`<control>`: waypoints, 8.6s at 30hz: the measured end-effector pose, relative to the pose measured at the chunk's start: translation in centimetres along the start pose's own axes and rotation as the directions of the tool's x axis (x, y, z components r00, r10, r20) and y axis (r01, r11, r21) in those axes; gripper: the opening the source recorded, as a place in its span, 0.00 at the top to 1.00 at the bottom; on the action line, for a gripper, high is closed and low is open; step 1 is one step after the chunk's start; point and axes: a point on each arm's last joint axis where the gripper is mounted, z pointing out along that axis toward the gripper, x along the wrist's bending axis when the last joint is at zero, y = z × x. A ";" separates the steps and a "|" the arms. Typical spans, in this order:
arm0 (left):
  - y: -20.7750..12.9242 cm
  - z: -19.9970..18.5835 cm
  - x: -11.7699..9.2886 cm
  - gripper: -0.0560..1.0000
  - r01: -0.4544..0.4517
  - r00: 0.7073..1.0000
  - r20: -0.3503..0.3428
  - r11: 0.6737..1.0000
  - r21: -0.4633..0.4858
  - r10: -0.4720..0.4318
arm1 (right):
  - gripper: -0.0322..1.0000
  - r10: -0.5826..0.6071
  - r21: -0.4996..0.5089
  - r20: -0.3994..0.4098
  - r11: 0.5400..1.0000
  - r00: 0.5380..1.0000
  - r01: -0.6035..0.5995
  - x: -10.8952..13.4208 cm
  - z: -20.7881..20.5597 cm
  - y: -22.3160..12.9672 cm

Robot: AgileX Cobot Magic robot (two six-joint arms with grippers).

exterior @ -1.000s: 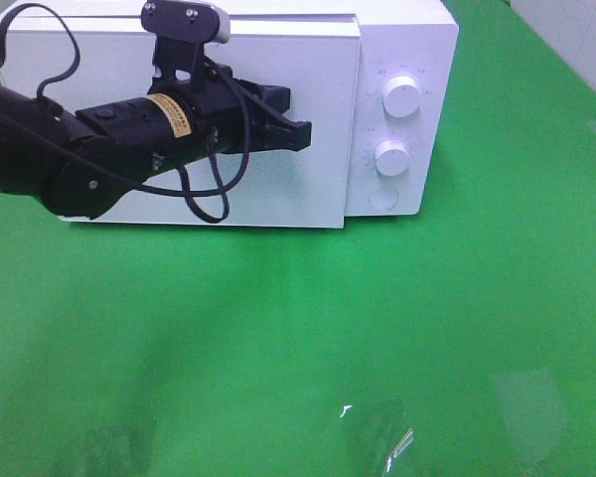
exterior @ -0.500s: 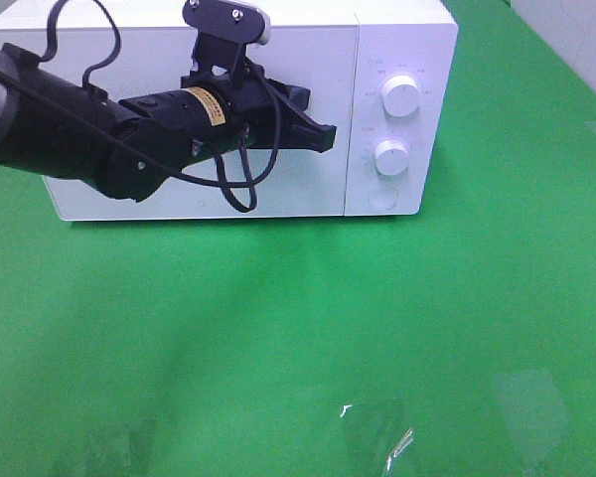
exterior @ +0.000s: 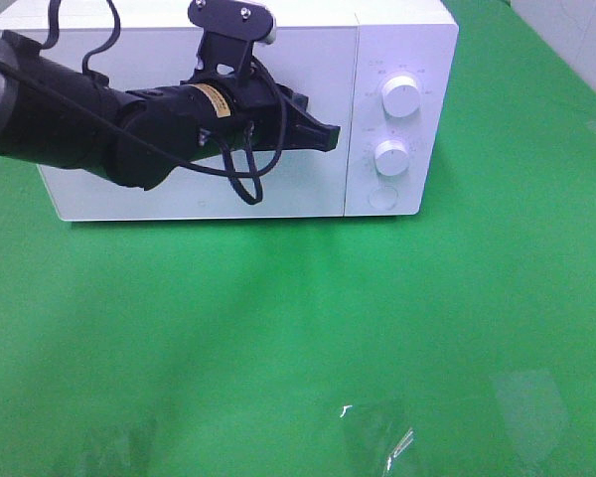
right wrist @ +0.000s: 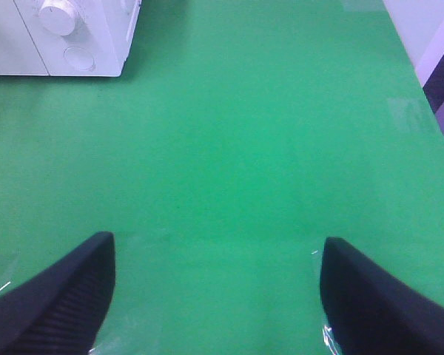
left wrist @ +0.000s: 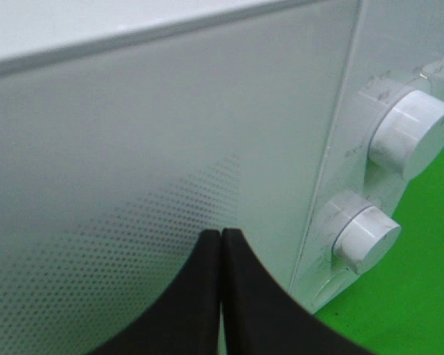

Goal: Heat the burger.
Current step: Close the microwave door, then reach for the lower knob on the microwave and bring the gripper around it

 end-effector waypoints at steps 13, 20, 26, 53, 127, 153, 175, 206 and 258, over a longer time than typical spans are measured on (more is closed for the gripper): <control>0.8 -4.2 -4.4 0.22 -0.036 0.995 0.101 0.933 0.358 0.000 | 0.26 0.000 0.000 0.000 1.000 1.000 0.000 0.0 0.0 0.0; 0.2 -6.3 -4.6 0.02 -0.048 0.994 0.107 0.826 0.561 -0.014 | 0.26 0.000 0.000 0.000 1.000 1.000 0.000 0.0 0.0 0.0; 0.3 -8.8 -4.5 0.01 -0.067 0.994 0.112 0.711 0.700 -0.017 | 0.26 0.000 0.000 0.000 1.000 1.000 0.000 0.0 0.0 0.0; 7.5 -26.1 11.4 0.01 0.389 0.915 -0.368 0.618 0.683 -0.169 | 0.26 0.000 0.000 0.000 1.000 1.000 0.000 0.0 0.0 0.0; -5.5 -44.6 -0.2 0.01 0.196 0.861 -0.488 0.979 0.060 -0.143 | 0.26 0.000 0.000 0.000 1.000 1.000 0.000 0.0 0.0 0.0; -5.5 -44.6 -0.2 0.01 0.196 0.861 -0.488 0.979 0.060 -0.143 | 0.26 0.000 0.000 0.000 1.000 1.000 0.000 0.0 0.0 0.0; -5.5 -44.6 -0.2 0.01 0.196 0.861 -0.488 0.979 0.060 -0.143 | 0.24 -0.008 -0.105 -0.019 0.994 1.000 0.006 0.4 0.5 2.9; -5.5 -44.6 -0.2 0.01 0.196 0.861 -0.488 0.979 0.060 -0.143 | 0.24 -0.079 -0.271 -0.106 0.961 0.991 0.048 3.0 11.3 9.1; -5.5 -44.6 -0.2 0.01 0.196 0.861 -0.488 0.979 0.060 -0.143 | 0.26 -0.129 -0.432 -0.013 0.895 0.992 0.111 14.5 22.1 -0.5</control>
